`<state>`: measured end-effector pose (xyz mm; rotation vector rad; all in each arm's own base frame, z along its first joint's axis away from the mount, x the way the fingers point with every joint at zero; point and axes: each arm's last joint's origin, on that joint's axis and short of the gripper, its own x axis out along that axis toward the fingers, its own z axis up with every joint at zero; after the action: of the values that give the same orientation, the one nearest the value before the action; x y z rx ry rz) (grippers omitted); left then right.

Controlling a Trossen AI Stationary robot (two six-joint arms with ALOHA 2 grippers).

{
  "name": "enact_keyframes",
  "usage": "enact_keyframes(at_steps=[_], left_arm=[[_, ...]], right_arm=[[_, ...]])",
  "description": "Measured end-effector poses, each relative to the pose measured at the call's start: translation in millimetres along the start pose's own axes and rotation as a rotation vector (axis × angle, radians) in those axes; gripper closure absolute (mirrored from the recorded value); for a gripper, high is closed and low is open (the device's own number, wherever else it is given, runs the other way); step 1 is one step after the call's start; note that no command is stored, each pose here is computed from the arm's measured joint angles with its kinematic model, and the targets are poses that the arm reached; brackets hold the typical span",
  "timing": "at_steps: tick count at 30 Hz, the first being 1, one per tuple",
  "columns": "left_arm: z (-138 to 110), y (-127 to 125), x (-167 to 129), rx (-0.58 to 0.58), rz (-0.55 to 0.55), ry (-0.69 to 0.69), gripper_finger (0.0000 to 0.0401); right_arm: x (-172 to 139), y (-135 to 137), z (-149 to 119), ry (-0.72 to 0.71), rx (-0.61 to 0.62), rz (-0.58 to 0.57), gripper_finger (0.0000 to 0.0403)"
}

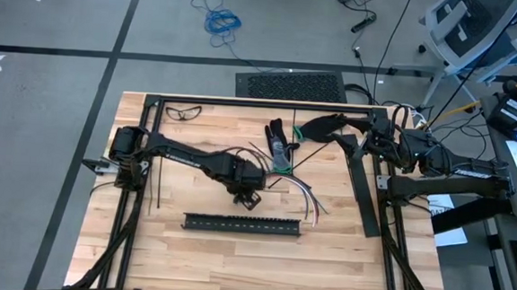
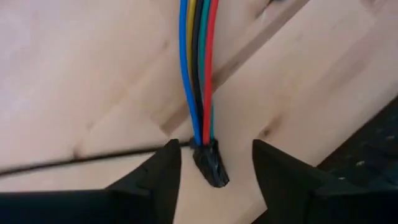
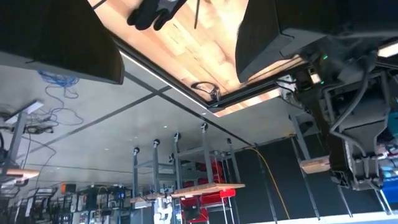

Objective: Ziptie cables
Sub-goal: Put the zip tied cable wires into the black cable duct

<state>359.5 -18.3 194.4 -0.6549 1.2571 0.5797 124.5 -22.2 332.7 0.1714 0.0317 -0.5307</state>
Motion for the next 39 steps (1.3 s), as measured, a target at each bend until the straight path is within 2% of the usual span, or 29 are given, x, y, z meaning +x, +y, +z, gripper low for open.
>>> enact_keyframes(at_steps=[4,9,20,26,32,34,36,39], left_arm=[[-13,0,8,-0.081,0.032,0.027,0.0172],[-17,-7,8,-0.126,0.006,0.010,0.0149],[-20,-13,20,-0.164,0.025,-0.010,0.0144],[-21,-12,37,-0.161,0.070,0.023,0.0144],[-18,-12,57,-0.216,0.091,0.040,0.0146],[-19,-13,67,-0.215,0.100,0.059,0.0157],[-20,-13,74,-0.202,0.105,0.084,0.0187],[-20,-15,82,-0.186,0.095,0.093,0.0278]], right_arm=[[0,0,0,0.000,-0.029,0.000,0.0106],[0,0,0,0.000,-0.063,-0.001,0.0106],[0,0,0,-0.001,-0.073,-0.001,0.0106],[0,0,0,-0.001,-0.073,0.000,0.0106],[0,0,0,-0.003,-0.072,0.000,0.0106],[0,0,0,-0.003,-0.072,-0.001,0.0106],[0,0,0,-0.003,-0.071,0.000,0.0106],[0,0,0,-0.003,-0.061,-0.001,0.0106]])
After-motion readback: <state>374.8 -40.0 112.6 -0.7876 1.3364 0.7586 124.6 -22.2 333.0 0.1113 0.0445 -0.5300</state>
